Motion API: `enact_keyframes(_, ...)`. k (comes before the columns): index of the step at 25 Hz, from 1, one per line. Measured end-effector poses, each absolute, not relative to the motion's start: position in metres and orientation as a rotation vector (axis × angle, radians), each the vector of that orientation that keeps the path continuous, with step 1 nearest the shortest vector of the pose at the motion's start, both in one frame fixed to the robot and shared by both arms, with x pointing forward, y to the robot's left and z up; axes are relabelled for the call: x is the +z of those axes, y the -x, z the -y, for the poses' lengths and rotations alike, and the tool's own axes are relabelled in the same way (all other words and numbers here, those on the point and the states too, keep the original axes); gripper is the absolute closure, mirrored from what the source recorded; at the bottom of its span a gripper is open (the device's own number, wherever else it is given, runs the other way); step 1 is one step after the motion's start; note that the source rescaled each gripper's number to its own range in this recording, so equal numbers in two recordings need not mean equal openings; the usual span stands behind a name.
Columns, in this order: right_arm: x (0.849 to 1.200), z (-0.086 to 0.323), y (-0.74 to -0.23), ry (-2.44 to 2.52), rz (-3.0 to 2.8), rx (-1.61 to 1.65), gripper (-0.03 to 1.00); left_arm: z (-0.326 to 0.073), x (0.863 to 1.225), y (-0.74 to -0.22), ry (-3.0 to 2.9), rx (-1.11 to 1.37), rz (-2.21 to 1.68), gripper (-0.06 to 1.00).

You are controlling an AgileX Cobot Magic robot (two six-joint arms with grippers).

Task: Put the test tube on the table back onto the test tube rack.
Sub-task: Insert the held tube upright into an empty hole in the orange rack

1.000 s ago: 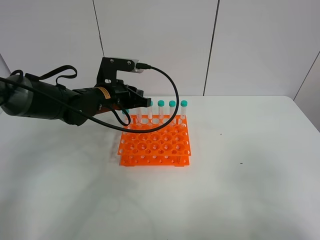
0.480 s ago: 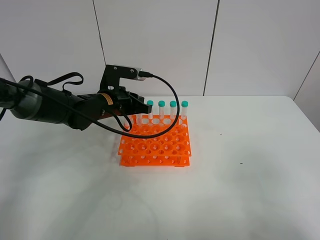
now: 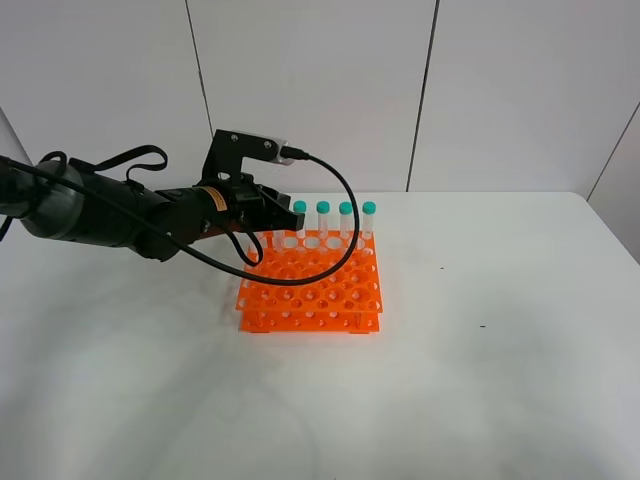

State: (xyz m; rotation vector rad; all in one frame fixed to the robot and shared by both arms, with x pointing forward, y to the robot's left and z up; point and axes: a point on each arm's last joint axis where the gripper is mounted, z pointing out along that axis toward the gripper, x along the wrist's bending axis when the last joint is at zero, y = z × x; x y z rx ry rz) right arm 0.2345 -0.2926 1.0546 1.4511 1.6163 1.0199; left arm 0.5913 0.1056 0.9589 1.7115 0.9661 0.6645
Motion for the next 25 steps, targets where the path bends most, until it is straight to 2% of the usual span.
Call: enact_keyframes(25, 1.055, 0.293, -0.235, -1.451, -1.616, 1.02, -0.03, -0.103, 0.924, -0.595, -1.762, 0.634, -0.994, 0.94)
